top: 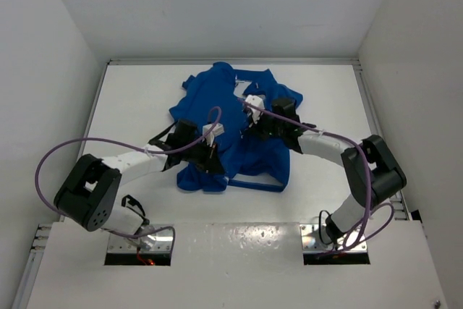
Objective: Zip up the jacket
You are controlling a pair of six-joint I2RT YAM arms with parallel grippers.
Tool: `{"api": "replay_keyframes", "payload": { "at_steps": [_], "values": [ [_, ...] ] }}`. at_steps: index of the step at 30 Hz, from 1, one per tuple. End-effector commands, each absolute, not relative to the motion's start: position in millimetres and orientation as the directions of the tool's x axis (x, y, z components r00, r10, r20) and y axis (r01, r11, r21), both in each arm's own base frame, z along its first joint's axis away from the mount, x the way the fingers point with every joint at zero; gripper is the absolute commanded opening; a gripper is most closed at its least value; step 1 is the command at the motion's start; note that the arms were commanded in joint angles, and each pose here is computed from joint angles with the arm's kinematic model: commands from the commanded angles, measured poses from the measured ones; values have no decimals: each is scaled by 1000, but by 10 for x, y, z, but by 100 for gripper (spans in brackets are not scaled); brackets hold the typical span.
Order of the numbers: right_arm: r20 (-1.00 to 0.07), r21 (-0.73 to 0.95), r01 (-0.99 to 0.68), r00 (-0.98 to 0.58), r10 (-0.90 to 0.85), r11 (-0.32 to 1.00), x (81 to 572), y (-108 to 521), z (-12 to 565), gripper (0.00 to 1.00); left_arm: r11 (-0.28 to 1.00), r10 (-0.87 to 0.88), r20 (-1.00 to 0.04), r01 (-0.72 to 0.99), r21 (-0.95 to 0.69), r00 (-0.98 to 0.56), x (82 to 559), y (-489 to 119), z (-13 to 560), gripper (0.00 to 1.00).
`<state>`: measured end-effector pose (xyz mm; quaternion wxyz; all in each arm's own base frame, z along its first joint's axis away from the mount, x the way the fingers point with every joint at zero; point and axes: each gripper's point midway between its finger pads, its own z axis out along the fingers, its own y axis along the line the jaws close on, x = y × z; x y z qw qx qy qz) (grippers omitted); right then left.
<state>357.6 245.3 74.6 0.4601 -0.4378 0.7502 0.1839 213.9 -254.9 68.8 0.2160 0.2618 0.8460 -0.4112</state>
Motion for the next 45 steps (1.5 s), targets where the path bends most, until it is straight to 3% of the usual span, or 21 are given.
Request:
{"api": "replay_keyframes", "payload": {
  "at_steps": [1, 12, 17, 26, 30, 36, 45],
  "values": [
    [-862, -256, -652, -180, -474, 713, 4247, 1931, 1135, 0, 455, 392, -504, 639, -620, -769, 1600, -2492, 599, 0],
    [-883, -204, -527, -265, -387, 825, 5205, 1462, 1284, 0, 408, 475, -685, 828, -385, -553, 1768, -2575, 1007, 0],
    [-898, -203, -489, -253, -361, 848, 5513, 1316, 1462, 0, 343, 584, -708, 911, -228, -397, 1863, -2485, 1100, 0],
    [-887, -206, -386, -315, -338, 899, 5951, 846, 1287, 0, 325, 686, -710, 940, 101, -161, 2114, -1921, 1327, 0],
    [-887, -210, -323, -334, -319, 923, 6107, 579, 1280, 0, 360, 705, -689, 922, 143, -168, 2081, -1661, 1322, 0],
    [-880, -247, -258, -344, -327, 934, 6204, 282, 1263, 0, 575, 671, -648, 805, 149, -360, 2208, -1194, 1258, 0],
    [-855, -303, -171, -385, -346, 938, 6039, -389, 1261, 0, 880, 459, -619, 421, 219, -638, 2734, -256, 1117, 0]
  ]
}}
